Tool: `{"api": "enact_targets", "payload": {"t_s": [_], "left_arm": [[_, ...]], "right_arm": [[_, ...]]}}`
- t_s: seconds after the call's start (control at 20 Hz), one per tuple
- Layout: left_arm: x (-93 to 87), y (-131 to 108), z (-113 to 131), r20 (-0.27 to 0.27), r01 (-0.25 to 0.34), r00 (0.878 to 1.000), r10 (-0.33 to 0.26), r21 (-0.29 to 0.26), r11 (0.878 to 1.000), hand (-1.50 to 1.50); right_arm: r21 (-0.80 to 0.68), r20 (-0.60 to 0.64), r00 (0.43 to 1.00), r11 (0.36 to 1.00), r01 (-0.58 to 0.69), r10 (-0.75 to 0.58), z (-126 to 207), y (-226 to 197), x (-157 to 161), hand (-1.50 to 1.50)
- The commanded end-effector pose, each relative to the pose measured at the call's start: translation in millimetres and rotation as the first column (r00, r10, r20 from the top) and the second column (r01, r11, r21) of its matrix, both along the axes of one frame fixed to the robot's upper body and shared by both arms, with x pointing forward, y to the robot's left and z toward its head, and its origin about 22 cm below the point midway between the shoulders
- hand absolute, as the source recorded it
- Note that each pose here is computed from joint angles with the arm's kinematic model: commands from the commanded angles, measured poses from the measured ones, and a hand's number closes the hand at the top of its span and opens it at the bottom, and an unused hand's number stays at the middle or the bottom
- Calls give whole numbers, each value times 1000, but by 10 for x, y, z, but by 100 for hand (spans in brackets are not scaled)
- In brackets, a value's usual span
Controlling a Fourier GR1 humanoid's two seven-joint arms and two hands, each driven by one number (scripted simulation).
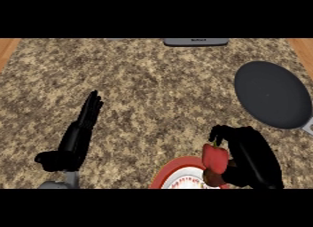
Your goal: Pick the bell pepper from the plate and place it in the pan
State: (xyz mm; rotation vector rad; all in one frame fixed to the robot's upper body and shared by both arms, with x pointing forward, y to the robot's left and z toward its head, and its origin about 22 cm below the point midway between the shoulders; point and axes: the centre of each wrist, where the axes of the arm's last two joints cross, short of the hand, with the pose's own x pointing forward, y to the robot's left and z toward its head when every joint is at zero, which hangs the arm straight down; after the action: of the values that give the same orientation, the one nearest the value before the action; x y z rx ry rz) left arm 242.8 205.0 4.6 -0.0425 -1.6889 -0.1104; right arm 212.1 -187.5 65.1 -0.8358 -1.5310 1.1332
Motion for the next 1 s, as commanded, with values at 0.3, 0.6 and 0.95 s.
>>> {"api": "enact_targets", "payload": {"t_s": [0.3,0.6,0.95], "left_arm": [[-10,121,138,4,10,1000,-10,10,1000,0],[108,25,-40,11,29,1000,-29,-3,1000,0],[107,47,195,30,32,999,-33,4,999,0]], "right_arm": [[309,145,976,945,109,-160,500,-328,-362,150],[441,101,957,875,201,-271,443,-831,140,150],[440,184,899,851,286,-397,25,-1364,665,150]]}}
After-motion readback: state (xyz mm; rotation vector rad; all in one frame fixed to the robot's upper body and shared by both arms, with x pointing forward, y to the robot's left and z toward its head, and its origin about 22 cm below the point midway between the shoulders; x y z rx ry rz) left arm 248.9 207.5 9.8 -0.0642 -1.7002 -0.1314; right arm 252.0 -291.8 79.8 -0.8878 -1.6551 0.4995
